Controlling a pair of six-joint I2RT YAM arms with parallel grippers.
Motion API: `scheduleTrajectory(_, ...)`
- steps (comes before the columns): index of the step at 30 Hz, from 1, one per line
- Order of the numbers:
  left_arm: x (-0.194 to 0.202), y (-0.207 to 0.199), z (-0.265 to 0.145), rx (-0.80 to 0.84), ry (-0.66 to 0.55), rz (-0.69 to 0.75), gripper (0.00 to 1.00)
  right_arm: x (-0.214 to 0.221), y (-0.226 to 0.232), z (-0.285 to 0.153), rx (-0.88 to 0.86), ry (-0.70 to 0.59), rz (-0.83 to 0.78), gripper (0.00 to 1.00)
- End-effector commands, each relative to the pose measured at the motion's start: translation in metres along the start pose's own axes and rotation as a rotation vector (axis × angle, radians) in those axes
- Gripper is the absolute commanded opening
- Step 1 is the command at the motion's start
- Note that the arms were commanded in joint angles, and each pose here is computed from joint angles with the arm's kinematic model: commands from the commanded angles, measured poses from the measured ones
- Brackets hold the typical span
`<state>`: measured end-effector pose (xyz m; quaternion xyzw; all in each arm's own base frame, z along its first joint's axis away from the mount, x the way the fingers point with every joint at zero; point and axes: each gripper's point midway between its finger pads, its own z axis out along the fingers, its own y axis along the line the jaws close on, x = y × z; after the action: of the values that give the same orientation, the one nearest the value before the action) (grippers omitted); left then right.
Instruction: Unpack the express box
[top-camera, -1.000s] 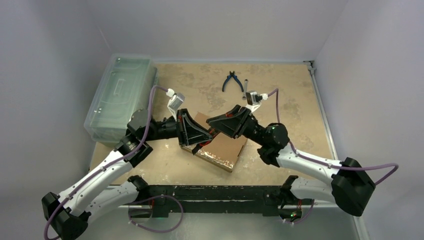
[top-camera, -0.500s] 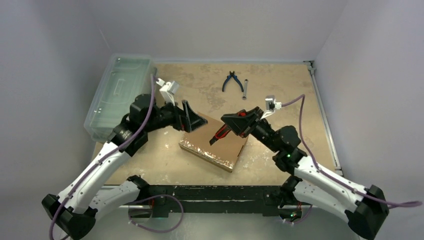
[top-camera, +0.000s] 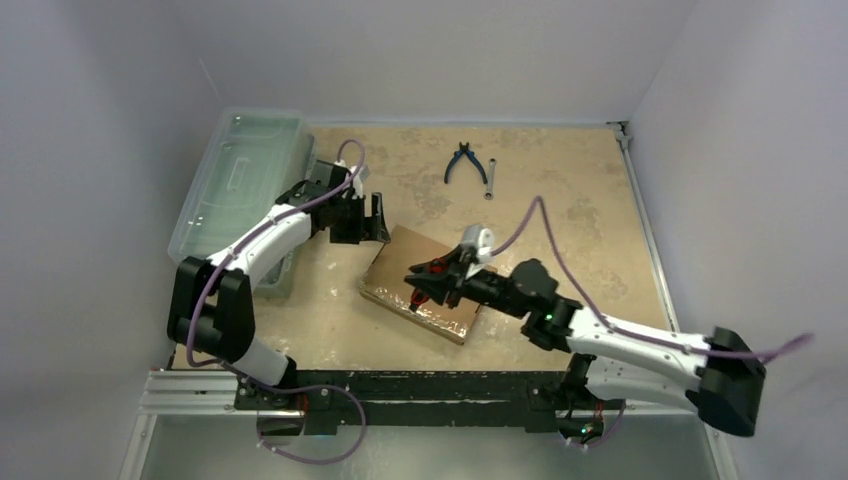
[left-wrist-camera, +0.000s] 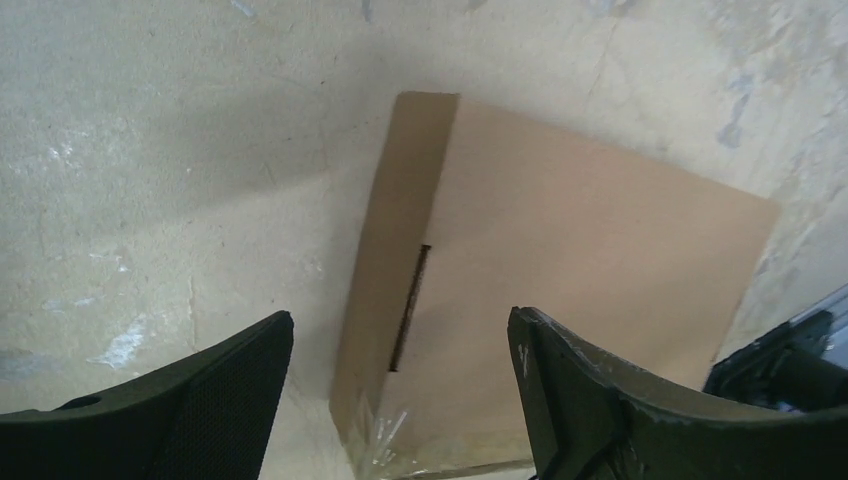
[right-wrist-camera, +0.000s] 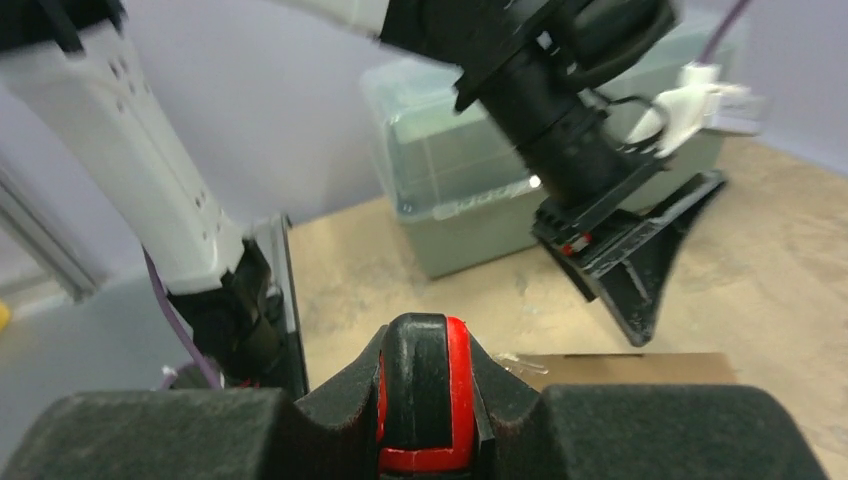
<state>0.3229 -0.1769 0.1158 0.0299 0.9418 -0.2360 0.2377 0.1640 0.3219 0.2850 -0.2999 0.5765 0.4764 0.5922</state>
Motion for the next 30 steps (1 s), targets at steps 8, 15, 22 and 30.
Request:
scheduleTrajectory(8, -0.005, 0.027, 0.017, -0.072, -0.006, 0.185, 0.53, -0.022, 0.007, 0.086, -0.070, -0.196, -0.143, 0.00)
scheduleTrajectory(15, 0.011, 0.031, 0.027, -0.052, 0.035, 0.180, 0.39, -0.012, 0.005, 0.112, -0.090, -0.184, -0.147, 0.00)
scheduleTrajectory(22, 0.018, 0.032, 0.033, -0.040, 0.067, 0.176, 0.28, -0.001, 0.006, 0.124, -0.100, -0.162, -0.133, 0.00)
scheduleTrajectory(30, 0.009, 0.018, 0.022, 0.016, 0.012, 0.185, 0.39, 0.010, 0.007, 0.126, -0.104, -0.128, -0.125, 0.00)
